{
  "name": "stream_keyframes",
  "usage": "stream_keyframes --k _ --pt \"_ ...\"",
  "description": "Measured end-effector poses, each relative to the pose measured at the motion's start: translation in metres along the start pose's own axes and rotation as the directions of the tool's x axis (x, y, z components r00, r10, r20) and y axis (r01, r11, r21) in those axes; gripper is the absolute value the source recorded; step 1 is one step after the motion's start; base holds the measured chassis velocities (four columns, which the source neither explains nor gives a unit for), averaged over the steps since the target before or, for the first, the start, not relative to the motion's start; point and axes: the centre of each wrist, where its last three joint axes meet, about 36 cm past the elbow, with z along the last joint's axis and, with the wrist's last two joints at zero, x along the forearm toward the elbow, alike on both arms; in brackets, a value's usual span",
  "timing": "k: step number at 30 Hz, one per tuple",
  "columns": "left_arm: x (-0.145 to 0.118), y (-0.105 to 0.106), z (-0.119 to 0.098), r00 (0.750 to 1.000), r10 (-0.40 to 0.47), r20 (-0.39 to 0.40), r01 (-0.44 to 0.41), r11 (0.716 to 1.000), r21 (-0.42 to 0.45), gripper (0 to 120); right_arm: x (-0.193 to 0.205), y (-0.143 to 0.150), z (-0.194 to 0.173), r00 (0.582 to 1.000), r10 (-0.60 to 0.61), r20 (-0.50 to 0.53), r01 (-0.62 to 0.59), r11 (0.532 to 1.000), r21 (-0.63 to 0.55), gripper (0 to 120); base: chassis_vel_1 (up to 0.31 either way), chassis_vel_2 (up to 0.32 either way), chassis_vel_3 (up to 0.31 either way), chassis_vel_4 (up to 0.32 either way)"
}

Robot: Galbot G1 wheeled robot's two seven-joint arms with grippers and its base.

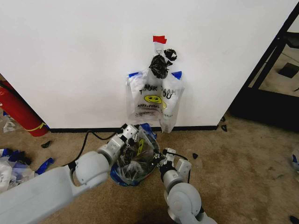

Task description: Pick up the garbage bag from the wall and place it over the trash bin.

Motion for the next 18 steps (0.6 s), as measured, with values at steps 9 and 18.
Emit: stream_keyframes --k 9,18 --pt "-0.012 0.024 0.014 0.996 -0.026 -0.090 0.032 0.997 0.065 0 0.010 -0.007 -0.001 1.000 -0.013 0.018 0.013 1.000 0.023 1 0.000 0.000 0.000 0.000" --pt "0.003 0.061 0.034 0.985 -0.051 -0.164 0.071 0.990 0.122 0 0.021 -0.018 -0.004 0.996 -0.074 0.041 0.074 0.997 0.016 1 0.000 0.000 0.000 0.000"
